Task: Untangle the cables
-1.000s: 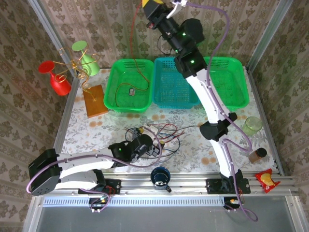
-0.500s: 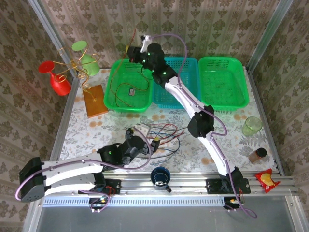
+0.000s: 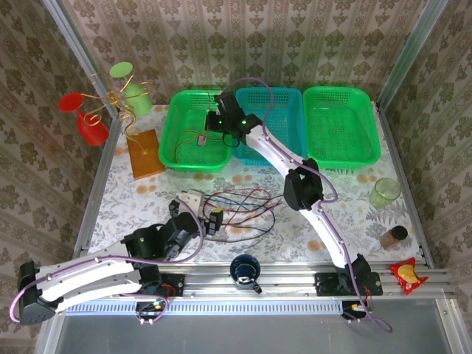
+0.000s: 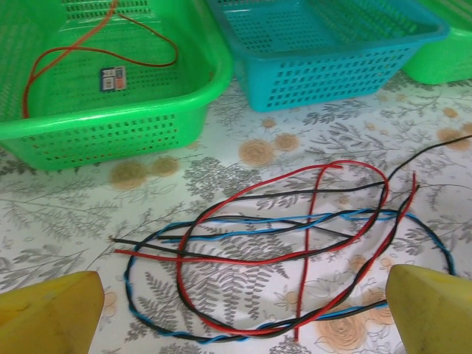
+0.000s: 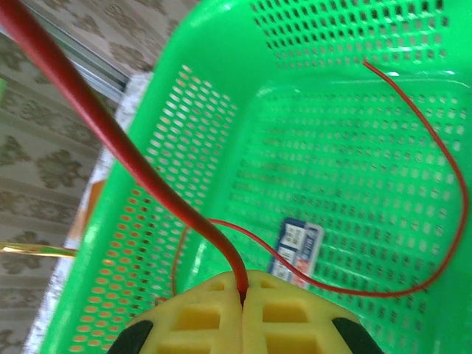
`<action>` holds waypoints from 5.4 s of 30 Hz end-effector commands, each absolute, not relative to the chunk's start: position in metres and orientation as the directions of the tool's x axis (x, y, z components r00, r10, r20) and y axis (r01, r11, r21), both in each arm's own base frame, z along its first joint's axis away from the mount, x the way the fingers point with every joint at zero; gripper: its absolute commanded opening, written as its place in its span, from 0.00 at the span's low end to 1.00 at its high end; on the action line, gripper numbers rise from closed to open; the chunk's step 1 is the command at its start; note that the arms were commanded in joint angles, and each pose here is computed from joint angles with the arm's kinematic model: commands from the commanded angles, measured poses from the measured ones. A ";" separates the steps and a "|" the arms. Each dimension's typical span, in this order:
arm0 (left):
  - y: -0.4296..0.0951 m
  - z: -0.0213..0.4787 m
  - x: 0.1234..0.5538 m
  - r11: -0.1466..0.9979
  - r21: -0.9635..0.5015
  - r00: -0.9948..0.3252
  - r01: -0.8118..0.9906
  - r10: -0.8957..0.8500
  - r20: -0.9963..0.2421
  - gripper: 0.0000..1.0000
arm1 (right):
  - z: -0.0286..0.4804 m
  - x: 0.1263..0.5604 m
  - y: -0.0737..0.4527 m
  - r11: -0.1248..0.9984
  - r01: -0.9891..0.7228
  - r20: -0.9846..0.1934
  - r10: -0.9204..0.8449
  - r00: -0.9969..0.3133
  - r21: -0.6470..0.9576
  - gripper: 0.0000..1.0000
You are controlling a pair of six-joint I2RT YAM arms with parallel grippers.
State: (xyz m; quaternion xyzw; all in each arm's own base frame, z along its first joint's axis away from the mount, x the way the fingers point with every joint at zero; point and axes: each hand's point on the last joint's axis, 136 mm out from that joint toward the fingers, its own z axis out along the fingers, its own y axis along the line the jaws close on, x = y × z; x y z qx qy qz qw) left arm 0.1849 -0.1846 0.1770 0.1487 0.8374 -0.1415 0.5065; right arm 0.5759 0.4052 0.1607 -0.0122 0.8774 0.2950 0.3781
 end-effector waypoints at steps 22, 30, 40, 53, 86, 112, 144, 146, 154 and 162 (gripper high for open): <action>-0.148 0.185 0.193 0.960 -0.085 -0.495 0.268 0.062 -0.867 0.98 | 0.086 0.529 0.395 0.916 -0.400 -0.651 -0.317 -0.690 -0.023 0.00; -0.144 0.186 0.194 0.963 -0.087 -0.507 0.255 0.057 -0.860 0.98 | 0.155 0.531 0.401 0.898 -0.439 -0.737 -0.299 -0.606 -0.003 0.60; -0.133 0.197 0.198 0.969 -0.067 -0.519 0.236 0.067 -0.852 0.98 | 0.253 0.523 0.393 0.883 -0.469 -0.833 -0.257 -0.490 0.003 0.89; -0.131 0.167 0.192 0.971 -0.063 -0.685 0.229 0.115 -0.720 0.96 | 0.336 0.472 0.343 0.901 -0.432 -0.850 -0.191 -0.490 0.047 0.92; -0.151 0.060 0.258 0.785 -0.586 -0.787 -0.199 -0.485 -0.383 0.61 | 0.275 0.324 0.105 0.987 -0.048 -0.860 0.111 -0.498 0.155 0.92; -0.153 0.047 0.300 0.863 -0.478 -0.798 -0.163 -0.401 -0.450 0.45 | 0.279 0.318 0.101 0.986 -0.059 -0.858 0.105 -0.502 0.155 0.92; -0.145 0.048 0.330 0.883 -0.445 -0.792 -0.149 -0.376 -0.481 0.30 | 0.290 0.316 0.100 0.986 -0.070 -0.865 0.097 -0.493 0.150 0.92; -0.146 0.048 0.331 0.881 -0.450 -0.791 -0.145 -0.376 -0.483 0.27 | 0.291 0.316 0.100 0.986 -0.072 -0.866 0.098 -0.491 0.152 0.92; -0.149 0.046 0.337 0.879 -0.455 -0.790 -0.145 -0.379 -0.482 0.20 | 0.294 0.313 0.101 0.983 -0.086 -0.868 0.099 -0.487 0.161 0.92; -0.151 0.059 0.336 0.896 -0.428 -0.778 -0.120 -0.353 -0.519 0.00 | 0.299 0.307 0.097 0.985 -0.092 -0.877 0.086 -0.473 0.146 0.93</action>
